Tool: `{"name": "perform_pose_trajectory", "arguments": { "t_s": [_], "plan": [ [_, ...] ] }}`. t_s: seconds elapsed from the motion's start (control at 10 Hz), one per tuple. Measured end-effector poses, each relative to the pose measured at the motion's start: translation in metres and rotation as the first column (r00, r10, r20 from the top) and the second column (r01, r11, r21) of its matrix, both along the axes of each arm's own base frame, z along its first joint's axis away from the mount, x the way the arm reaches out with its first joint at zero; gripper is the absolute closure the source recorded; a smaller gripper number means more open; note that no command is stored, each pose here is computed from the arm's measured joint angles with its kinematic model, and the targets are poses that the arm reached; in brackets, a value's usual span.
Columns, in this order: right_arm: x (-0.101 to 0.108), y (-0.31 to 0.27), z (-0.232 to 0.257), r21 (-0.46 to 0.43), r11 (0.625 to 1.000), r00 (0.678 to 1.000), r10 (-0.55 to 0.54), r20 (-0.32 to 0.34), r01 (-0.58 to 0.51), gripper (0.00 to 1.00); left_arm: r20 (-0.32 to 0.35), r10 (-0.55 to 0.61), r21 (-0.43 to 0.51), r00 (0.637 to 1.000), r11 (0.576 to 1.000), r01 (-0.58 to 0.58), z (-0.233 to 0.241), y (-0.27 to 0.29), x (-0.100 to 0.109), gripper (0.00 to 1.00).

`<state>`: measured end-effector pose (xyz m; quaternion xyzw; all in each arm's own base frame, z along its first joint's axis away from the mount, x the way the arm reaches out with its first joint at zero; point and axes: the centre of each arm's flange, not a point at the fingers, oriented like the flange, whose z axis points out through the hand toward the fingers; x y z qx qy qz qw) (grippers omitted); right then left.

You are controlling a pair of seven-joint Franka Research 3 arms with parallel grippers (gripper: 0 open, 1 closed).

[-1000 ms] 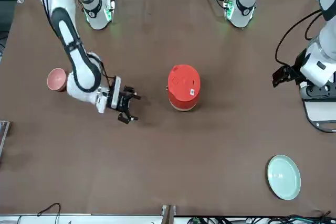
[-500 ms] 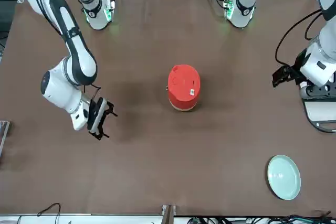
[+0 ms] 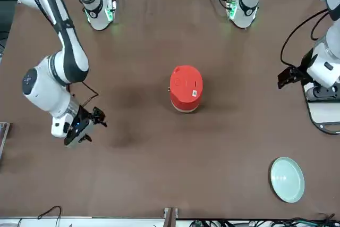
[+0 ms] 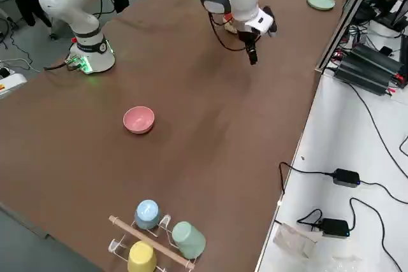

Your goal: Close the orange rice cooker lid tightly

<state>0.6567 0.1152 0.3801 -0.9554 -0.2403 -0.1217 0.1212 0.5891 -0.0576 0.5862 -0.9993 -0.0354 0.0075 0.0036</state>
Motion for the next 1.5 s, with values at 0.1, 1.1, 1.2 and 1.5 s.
{"name": "perform_pose_trajectory", "arguments": {
  "t_s": [0.1, 1.1, 1.2, 1.5],
  "plan": [
    [-0.001, 0.0, 0.006, 0.011, 0.997, 0.997, -0.07, -0.04, 0.071, 0.0, -0.006, -0.003, 0.001, 1.0, 1.0, 0.003, 0.0, -0.002, -0.001, 0.0],
    [-0.009, -0.019, 0.087, -0.091, 0.969, 0.917, -0.247, -0.313, 0.229, 0.0, -0.007, -0.003, 0.001, 1.0, 1.0, 0.003, 0.004, -0.002, -0.002, 0.0],
    [-0.015, -0.035, 0.098, -0.11, 0.965, 0.905, -0.263, -0.335, 0.239, 0.0, -0.002, -0.004, 0.0, 1.0, 1.0, 0.004, 0.006, -0.002, -0.003, 0.0],
    [-0.03, -0.075, 0.142, -0.179, 0.946, 0.89, -0.315, -0.331, 0.269, 0.0, 0.004, -0.012, -0.001, 1.0, 1.0, 0.012, 0.009, -0.007, -0.003, 0.0]
  ]
}}
